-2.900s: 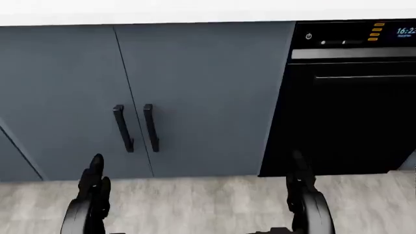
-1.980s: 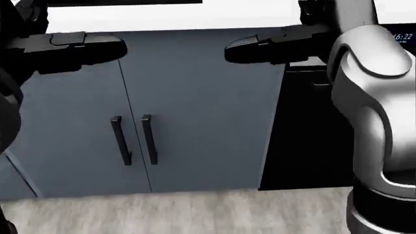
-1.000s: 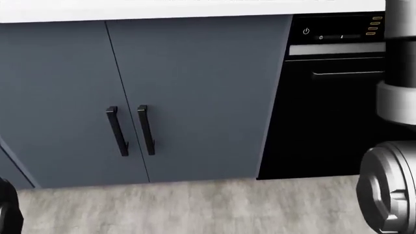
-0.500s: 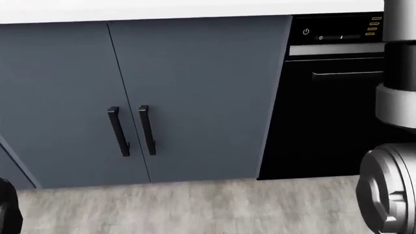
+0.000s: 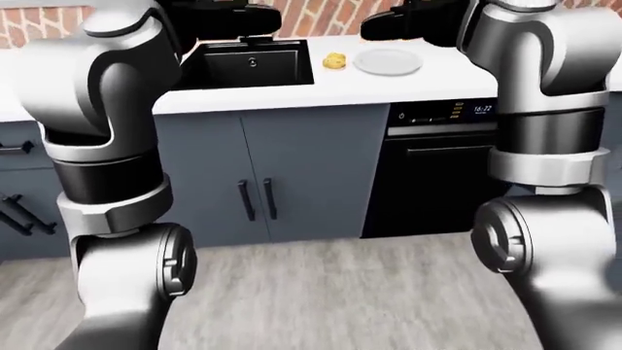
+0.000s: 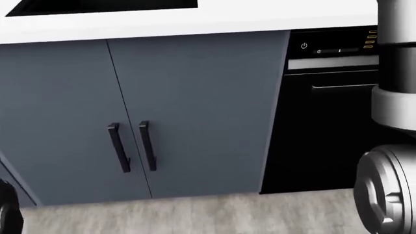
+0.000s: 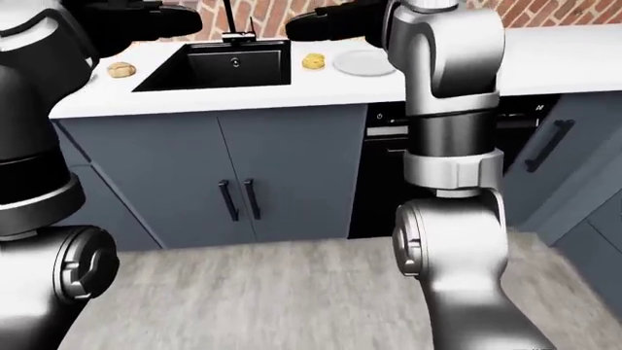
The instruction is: Place the pastries on the plates.
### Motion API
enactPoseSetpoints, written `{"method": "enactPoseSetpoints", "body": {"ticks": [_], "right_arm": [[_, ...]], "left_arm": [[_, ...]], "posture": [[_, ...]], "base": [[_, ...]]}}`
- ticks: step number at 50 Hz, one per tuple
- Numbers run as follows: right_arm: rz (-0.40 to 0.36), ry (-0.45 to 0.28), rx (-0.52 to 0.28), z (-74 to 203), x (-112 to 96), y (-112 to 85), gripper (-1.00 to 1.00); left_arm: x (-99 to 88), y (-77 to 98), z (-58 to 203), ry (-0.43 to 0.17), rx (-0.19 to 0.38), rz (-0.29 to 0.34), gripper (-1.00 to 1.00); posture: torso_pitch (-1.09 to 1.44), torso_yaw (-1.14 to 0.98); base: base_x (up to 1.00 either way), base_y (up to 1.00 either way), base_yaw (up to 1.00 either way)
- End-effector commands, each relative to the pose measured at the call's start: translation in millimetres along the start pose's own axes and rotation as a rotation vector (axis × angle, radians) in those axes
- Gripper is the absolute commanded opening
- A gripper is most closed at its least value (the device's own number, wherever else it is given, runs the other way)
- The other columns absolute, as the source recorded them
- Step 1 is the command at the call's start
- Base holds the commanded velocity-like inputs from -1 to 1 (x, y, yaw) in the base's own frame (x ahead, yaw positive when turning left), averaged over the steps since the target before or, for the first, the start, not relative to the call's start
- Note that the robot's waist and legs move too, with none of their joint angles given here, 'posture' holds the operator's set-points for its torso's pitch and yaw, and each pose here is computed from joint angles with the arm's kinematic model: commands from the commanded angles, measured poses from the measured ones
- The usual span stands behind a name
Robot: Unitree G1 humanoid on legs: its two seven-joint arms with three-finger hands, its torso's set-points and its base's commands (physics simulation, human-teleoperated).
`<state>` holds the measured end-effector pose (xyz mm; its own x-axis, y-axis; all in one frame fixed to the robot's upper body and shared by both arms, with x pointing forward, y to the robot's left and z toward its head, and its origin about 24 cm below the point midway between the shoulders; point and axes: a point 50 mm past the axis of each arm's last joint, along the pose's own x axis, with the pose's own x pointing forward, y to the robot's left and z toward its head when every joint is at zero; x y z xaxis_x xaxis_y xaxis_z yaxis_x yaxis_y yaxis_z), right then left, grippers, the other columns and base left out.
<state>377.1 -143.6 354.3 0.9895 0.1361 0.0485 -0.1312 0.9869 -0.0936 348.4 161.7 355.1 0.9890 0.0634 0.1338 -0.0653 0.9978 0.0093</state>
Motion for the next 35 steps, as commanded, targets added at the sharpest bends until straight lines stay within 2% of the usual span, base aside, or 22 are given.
{"method": "enactPoseSetpoints", "body": {"ticks": [1,35], "right_arm": [[-0.015,-0.114,-0.006,27.5,-9.9,-4.1,1.00],[-0.014,-0.107,-0.007,25.6,-9.3,-3.7,1.00]], "left_arm": [[-7.6,-3.0,23.9,-0.108,-0.007,-0.013,1.00],[-8.4,-3.9,21.8,-0.109,0.006,-0.021,1.00]], "posture": [[0.00,0.00],[0.00,0.00]], "base": [[0.20,0.00,0.00],[0.21,0.00,0.00]]}}
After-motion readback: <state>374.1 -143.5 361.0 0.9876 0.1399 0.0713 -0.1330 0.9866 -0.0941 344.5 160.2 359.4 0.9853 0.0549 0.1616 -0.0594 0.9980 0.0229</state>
